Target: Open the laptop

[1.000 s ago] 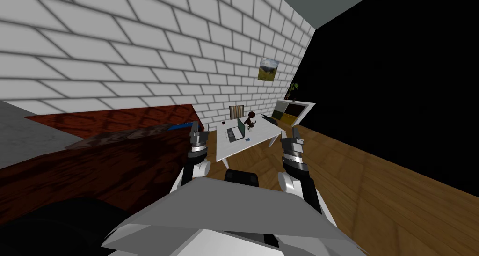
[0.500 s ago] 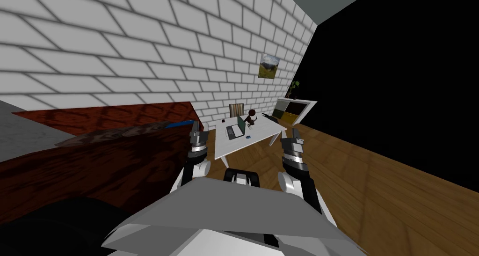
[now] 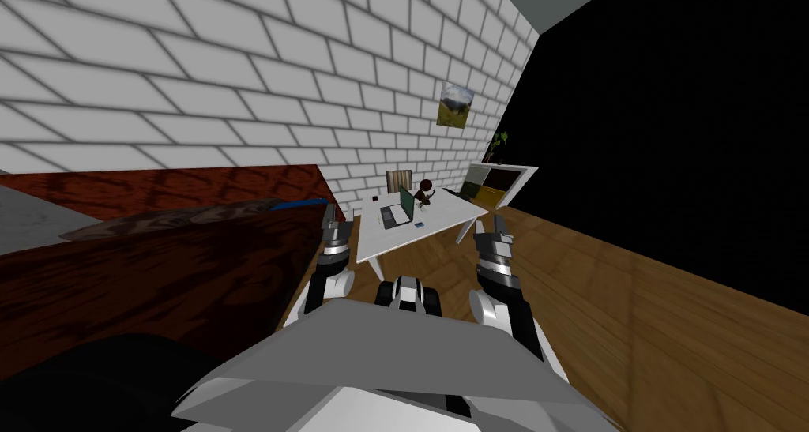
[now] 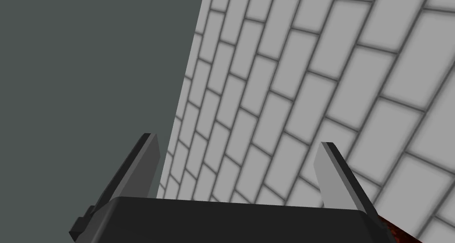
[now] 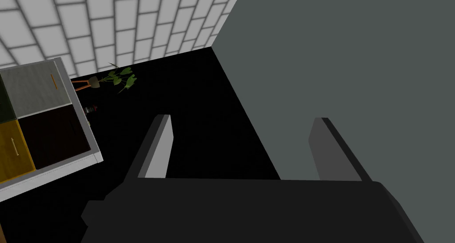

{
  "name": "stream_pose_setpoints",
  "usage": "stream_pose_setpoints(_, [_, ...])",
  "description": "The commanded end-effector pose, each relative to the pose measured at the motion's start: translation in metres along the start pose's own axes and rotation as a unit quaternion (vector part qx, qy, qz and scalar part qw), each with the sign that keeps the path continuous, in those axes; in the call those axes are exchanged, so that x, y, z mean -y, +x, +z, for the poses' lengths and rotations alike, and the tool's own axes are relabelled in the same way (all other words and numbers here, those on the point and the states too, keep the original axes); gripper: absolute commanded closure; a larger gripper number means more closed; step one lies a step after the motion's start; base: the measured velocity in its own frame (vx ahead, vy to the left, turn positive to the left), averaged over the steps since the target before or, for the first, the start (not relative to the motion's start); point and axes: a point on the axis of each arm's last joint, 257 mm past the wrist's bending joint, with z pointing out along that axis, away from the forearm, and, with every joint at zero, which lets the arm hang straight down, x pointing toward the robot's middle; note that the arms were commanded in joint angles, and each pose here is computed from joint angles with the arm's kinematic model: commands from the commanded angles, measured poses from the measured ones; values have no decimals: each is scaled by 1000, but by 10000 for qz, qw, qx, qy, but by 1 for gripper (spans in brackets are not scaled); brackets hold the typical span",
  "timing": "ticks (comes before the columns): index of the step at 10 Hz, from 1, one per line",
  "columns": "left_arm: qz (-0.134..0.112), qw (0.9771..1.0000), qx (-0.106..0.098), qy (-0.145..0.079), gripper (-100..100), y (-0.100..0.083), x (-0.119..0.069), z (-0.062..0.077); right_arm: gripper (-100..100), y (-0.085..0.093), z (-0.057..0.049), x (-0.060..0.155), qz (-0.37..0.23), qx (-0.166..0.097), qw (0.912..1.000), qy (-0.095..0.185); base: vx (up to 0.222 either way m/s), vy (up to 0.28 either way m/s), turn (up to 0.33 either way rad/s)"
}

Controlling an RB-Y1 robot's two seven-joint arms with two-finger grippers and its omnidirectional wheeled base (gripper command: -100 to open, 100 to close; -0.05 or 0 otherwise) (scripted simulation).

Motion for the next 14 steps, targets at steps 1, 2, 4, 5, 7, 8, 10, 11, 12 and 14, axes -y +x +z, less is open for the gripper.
stream_pose_setpoints(1, [-63,9997,-136,-182,-100,-3,-15,1,0,0,0,0,0,0,10000,0,41,-119,0])
stream_pose_setpoints(2, [-111,9995,-139,-270,-100,-6,-23,1,0,0,0,0,0,0,10000,0,32,-135,2])
stream_pose_setpoints(4, [-243,9986,-75,-466,-100,-15,-40,3,0,0,0,0,1,0,10000,0,51,-167,0])
stream_pose_setpoints(5, [-324,9978,-18,-572,-100,-20,-50,3,0,0,0,0,1,1,10000,1,78,-201,5])
stream_pose_setpoints(7, [-502,9955,121,-789,-100,-31,-70,4,0,0,0,0,1,1,10000,1,77,-233,5])
stream_pose_setpoints(8, [-596,9940,197,-899,-100,-37,-81,4,0,0,0,0,1,1,10000,0,64,-202,9])
stream_pose_setpoints(10, [-785,9901,351,-1111,-100,-49,-101,4,0,0,0,0,1,0,10000,0,67,-191,8])
stream_pose_setpoints(11, [-878,9878,430,-1212,-100,-55,-111,4,0,0,0,0,1,0,10000,0,42,-223,12])
stream_pose_setpoints(12, [-971,9853,510,-1309,-100,-61,-120,4,0,0,0,0,1,1,10000,0,62,-231,17])
stream_pose_setpoints(14, [-1146,9799,668,-1488,-100,-72,-138,3,0,0,0,0,1,1,10000,0,68,-239,21])
